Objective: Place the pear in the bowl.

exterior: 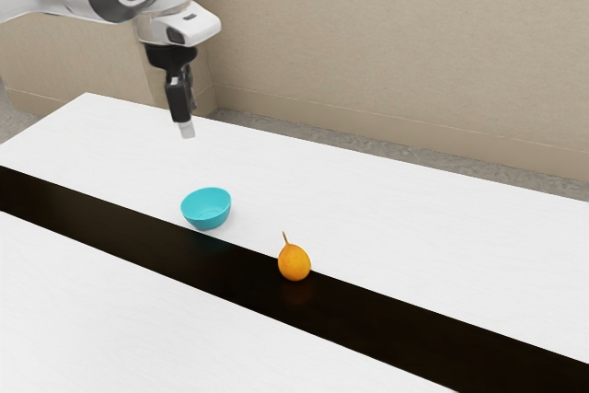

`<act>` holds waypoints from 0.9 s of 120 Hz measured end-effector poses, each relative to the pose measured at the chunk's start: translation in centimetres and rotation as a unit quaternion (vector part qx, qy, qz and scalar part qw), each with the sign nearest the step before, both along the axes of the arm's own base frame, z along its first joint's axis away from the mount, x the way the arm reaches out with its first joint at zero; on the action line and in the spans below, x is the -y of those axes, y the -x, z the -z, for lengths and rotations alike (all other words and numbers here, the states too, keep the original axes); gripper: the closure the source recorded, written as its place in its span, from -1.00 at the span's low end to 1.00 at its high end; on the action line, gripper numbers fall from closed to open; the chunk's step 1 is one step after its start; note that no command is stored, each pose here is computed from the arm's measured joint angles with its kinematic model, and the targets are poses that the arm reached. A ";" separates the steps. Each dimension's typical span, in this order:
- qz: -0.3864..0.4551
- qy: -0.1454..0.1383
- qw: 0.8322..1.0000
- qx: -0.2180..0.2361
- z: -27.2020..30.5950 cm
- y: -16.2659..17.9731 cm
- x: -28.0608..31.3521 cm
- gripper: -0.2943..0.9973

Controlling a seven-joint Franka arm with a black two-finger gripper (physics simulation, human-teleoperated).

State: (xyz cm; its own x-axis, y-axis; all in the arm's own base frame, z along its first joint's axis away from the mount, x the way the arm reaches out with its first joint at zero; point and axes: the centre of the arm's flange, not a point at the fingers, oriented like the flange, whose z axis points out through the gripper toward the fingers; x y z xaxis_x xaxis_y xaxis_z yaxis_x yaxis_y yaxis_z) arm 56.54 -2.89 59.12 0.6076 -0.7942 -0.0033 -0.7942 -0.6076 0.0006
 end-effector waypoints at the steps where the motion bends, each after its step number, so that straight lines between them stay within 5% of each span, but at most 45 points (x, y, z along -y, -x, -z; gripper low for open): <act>1: 0.002 0.000 1.000 0.000 0.0 0.0 0.0 -0.54; 37: 0.045 -0.002 0.999 0.000 1.0 -0.9 -1.7 -0.54; 55: 0.139 -0.004 0.990 -0.003 3.4 -3.8 -2.2 -0.54; 108: 0.482 -0.007 0.876 -0.031 18.1 -12.4 6.4 -0.54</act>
